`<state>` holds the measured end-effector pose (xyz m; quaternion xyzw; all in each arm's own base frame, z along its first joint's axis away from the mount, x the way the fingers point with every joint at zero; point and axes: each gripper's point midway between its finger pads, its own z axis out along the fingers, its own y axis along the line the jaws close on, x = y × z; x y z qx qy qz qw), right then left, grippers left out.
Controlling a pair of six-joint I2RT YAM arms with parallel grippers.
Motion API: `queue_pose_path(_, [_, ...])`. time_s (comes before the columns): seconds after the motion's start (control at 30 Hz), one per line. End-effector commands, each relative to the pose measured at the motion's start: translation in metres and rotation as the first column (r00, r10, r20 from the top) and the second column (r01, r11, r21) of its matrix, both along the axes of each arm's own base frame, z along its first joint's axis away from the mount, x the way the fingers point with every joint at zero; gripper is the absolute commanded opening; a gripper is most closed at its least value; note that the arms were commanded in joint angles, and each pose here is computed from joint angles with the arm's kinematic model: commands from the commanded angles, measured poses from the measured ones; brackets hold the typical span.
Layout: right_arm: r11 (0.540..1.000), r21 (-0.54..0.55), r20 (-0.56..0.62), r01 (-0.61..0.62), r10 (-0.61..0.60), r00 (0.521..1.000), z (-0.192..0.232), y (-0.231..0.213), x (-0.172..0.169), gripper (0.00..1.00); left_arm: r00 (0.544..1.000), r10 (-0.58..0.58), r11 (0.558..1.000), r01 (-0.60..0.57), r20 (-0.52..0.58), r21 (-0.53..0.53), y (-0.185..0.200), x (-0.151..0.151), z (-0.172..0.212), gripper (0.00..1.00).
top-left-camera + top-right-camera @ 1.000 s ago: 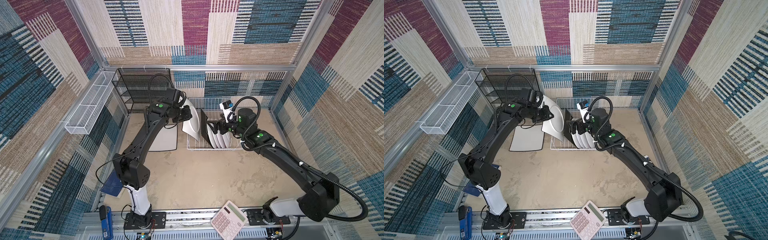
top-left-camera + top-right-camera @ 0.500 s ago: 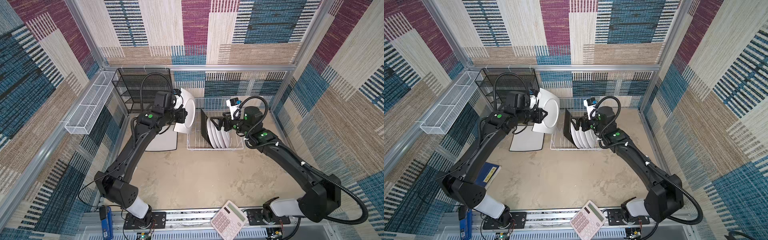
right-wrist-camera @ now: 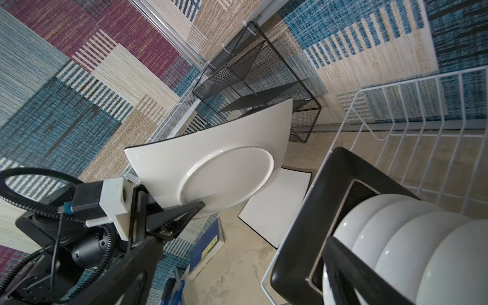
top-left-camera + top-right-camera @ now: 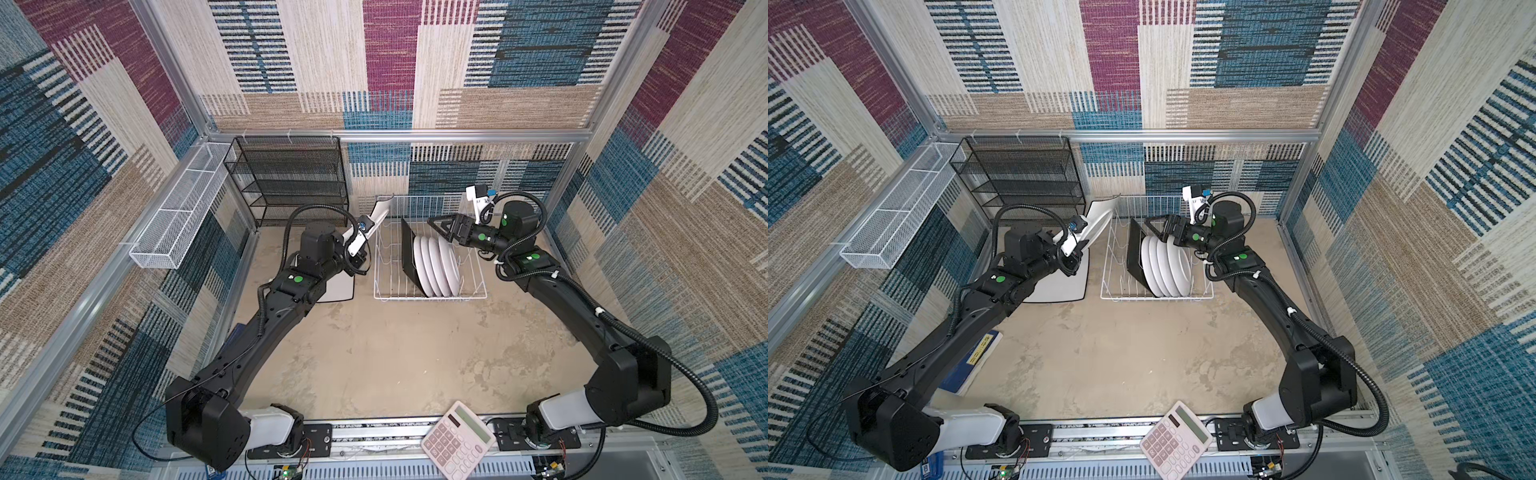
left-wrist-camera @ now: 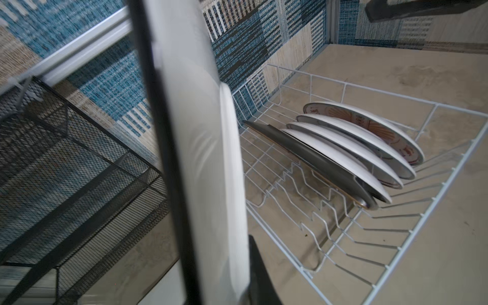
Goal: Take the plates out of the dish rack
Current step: 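Lift the plate from the rack with the left gripper while the right approaches, then grasp the plate's far edge with the right gripper while the left holds it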
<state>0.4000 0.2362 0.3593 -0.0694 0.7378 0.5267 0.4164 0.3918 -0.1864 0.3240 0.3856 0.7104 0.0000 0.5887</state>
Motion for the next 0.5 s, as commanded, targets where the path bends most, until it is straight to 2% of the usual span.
queue_pose_path(0.0, [0.99, 0.124, -0.089, -0.062, 0.073, 0.993, 0.011, 0.011, -0.002, 0.99, 0.926, 0.01, 0.997, -0.035, 0.377, 0.061, 0.002, 0.006, 0.072, 0.0])
queue_pose_path(0.13, [0.983, 0.165, -0.134, -0.081, 0.104, 0.985, 0.009, 0.019, -0.001, 0.99, 0.869, -0.055, 0.972, -0.065, 0.492, 0.224, -0.006, 0.001, 0.063, 0.0])
queue_pose_path(0.23, [0.978, 0.194, -0.134, -0.082, 0.109, 0.985, 0.014, 0.021, -0.002, 0.99, 0.84, -0.103, 0.947, -0.08, 0.532, 0.31, -0.01, 0.002, 0.053, 0.0])
queue_pose_path(0.47, [0.981, 0.172, -0.202, -0.09, 0.125, 0.971, 0.001, 0.032, 0.004, 0.99, 0.809, -0.177, 0.907, -0.087, 0.561, 0.412, -0.019, 0.001, 0.037, 0.0])
